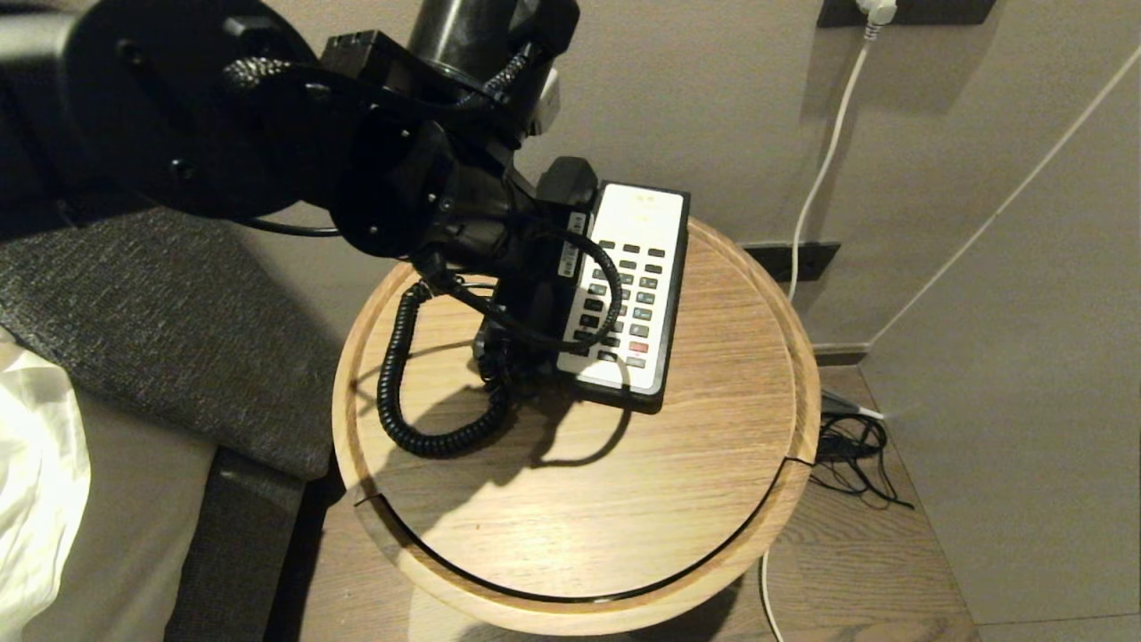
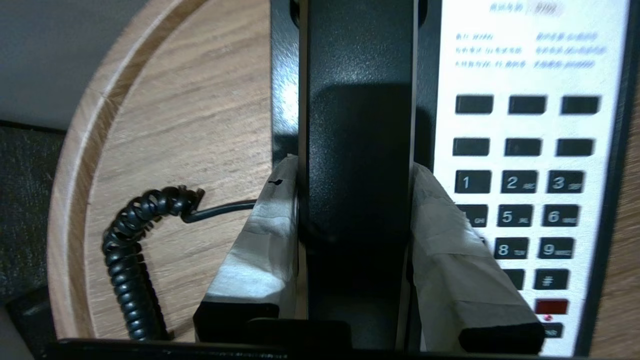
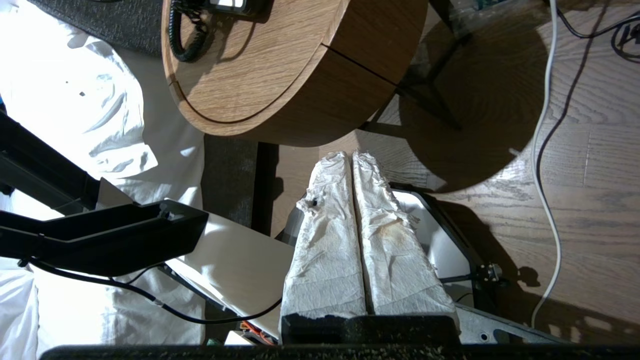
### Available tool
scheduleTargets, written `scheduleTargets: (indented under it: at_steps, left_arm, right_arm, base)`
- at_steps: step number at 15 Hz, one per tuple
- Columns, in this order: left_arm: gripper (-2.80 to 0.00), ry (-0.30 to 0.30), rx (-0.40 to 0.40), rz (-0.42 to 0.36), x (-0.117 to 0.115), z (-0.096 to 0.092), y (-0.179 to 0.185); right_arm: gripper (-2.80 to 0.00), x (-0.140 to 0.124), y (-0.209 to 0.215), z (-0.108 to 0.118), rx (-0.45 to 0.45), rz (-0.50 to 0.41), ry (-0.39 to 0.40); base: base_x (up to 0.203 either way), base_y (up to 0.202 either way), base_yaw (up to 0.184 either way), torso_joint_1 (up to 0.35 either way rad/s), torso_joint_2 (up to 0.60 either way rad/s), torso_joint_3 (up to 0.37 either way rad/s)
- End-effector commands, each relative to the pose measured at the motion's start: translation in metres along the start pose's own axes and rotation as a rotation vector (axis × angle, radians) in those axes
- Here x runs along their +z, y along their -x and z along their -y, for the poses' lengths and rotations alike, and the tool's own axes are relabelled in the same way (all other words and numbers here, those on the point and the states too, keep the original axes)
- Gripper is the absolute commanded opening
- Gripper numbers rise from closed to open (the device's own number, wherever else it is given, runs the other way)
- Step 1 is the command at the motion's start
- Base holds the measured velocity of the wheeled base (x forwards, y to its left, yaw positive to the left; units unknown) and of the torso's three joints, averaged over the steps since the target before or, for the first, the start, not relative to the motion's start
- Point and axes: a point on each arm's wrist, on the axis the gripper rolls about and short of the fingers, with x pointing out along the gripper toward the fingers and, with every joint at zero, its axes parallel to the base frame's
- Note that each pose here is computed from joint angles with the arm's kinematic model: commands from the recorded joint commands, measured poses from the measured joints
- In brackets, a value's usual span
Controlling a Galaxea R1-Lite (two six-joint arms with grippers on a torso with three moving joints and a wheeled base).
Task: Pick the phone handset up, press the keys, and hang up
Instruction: Put the handset back
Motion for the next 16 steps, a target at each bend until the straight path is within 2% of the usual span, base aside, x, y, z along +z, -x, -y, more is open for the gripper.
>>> scheduleTargets:
  at_steps: [1,15,16]
  left_arm:
    - [-2.80,0.007,-0.002,0.016,0.002,-0.004,0.011]
    - [-2.80,-0.014,0.005,-0.042,-0.011,0.002,-0.003]
    - [0.00,-0.025,0.008,-0.055,-0.015,0.003,-0.005]
  right_arm:
    - [-2.80,-0.001,0.000,0.001,-0.001,-0.006,-0.003]
    - [-2.80,-0.002,0.001,0.001,0.007,-0.005,-0.003]
    - [-2.80,-0.003,0.001,0.001,0.006,-0.007,-0.003]
  base:
    - [0.000,0.000,0.000,0.000,0.00,0.000]
    - [0.000,0.000,0.000,0.000,0.00,0.000]
    - [0.000,0.000,0.000,0.000,0.00,0.000]
